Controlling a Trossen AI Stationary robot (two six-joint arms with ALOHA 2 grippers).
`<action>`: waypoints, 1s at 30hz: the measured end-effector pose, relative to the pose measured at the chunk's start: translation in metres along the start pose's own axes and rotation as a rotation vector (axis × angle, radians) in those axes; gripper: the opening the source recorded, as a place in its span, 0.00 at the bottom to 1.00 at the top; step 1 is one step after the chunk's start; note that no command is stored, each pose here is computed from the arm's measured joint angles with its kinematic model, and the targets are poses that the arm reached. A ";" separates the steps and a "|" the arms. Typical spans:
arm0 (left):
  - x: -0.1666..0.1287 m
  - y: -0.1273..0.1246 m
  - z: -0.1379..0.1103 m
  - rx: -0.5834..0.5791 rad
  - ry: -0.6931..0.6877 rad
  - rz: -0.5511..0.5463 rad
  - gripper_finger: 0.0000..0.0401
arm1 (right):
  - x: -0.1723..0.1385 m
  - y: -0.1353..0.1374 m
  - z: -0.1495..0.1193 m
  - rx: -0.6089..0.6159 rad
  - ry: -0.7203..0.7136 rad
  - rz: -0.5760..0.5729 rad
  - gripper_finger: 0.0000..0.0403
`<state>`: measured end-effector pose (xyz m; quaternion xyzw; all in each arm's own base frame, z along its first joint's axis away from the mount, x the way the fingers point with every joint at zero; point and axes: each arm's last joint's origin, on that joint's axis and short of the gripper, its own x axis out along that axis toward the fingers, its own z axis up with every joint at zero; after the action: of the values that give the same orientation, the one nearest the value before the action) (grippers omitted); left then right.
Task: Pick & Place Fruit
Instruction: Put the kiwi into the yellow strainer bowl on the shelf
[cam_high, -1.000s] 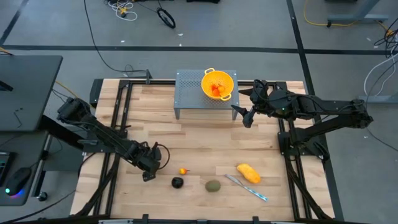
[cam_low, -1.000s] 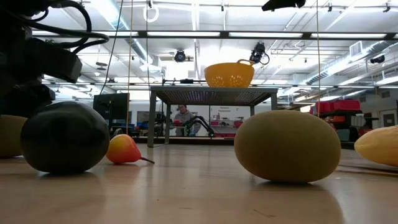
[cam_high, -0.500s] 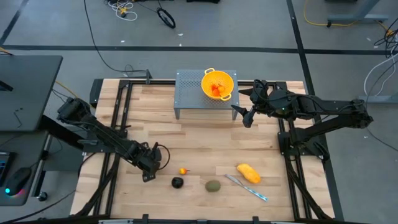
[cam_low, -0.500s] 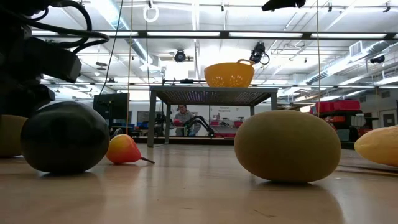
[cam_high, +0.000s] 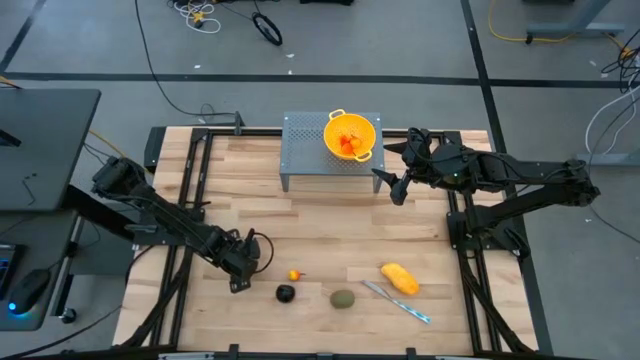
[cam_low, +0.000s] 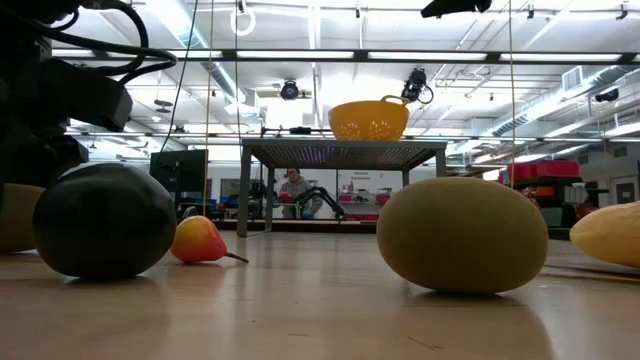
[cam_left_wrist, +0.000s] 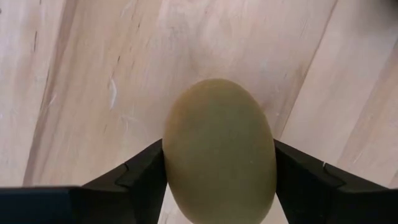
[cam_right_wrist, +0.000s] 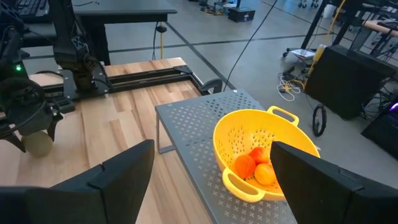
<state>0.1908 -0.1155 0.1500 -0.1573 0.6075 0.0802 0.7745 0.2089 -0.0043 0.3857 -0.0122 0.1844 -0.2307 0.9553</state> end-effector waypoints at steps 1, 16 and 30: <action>0.000 0.000 0.000 0.000 0.001 -0.002 0.63 | 0.000 0.000 0.000 0.000 0.000 0.000 0.82; -0.004 -0.001 -0.001 0.000 0.045 -0.059 0.64 | 0.000 0.000 0.000 0.000 0.000 0.000 0.82; -0.059 -0.004 0.038 0.147 -0.055 0.029 0.64 | 0.000 0.000 0.000 -0.001 0.000 0.000 0.82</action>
<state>0.2121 -0.1021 0.2152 -0.0891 0.5923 0.0508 0.7992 0.2090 -0.0043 0.3857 -0.0125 0.1846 -0.2306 0.9553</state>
